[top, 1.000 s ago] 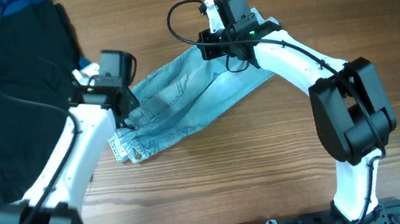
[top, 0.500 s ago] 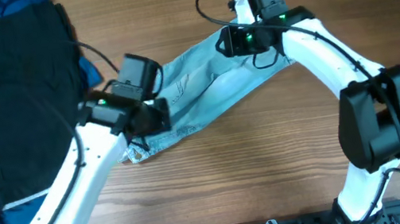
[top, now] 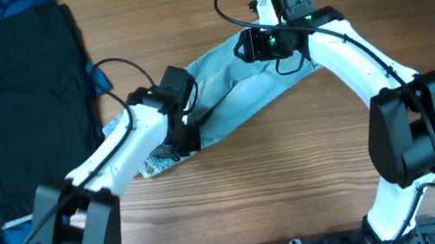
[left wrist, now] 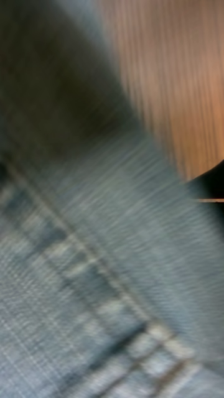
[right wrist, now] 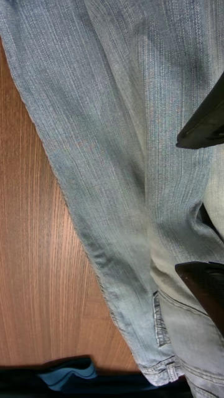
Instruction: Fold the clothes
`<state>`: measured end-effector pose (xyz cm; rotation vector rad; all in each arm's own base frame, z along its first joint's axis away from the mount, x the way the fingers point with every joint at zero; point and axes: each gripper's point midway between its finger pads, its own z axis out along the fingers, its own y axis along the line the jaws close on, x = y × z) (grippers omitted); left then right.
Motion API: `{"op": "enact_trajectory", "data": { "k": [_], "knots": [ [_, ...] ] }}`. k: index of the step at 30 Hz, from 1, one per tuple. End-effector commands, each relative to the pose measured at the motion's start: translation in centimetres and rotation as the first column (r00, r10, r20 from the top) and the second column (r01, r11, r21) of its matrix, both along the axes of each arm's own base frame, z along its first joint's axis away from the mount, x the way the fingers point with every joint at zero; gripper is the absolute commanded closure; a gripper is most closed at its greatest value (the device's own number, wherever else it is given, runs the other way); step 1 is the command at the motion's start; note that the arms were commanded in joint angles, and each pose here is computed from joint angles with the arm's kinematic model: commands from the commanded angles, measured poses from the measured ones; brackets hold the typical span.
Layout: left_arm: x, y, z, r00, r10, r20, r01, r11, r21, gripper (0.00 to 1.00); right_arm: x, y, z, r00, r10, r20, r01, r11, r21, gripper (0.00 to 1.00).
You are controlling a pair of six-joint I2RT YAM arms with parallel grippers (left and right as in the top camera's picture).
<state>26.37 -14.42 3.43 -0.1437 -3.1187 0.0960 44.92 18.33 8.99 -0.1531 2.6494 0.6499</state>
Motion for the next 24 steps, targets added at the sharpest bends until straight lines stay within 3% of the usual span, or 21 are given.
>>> {"op": "enact_trajectory", "data": {
  "k": [1, 7, 12, 19, 24],
  "knots": [
    [2.3, 3.2, -1.4, 0.987, 0.137, 0.079, -0.146, 0.980, 0.132, 0.96, 0.4, 0.4, 1.4, 0.999, 0.015, 0.035, -0.016, 1.000, 0.013, 0.41],
    [5.5, 5.4, -1.2, 0.957, 0.253, 0.144, -0.264, 0.963, 0.059, 0.96, 0.5, 0.2, 1.3, 0.999, 0.008, 0.039, -0.008, 1.000, 0.002, 0.38],
    [6.2, 5.8, -1.2, 0.949, 0.278, 0.149, -0.285, 0.958, 0.025, 0.96, 0.7, 0.3, 1.4, 0.999, 0.006, 0.047, -0.006, 1.000, 0.006, 0.38],
    [10.7, 6.0, -0.2, 0.897, 0.326, 0.299, -0.319, 0.945, -0.073, 0.92, 0.5, 0.5, 1.3, 0.999, 0.014, 0.046, -0.014, 1.000, 0.000, 0.38],
    [12.3, 6.9, 0.3, 0.859, 0.380, 0.343, -0.366, 0.924, -0.109, 0.90, 1.9, -0.3, 0.2, 0.996, 0.000, 0.089, 0.005, 0.998, -0.063, 0.37]
  ]
}}
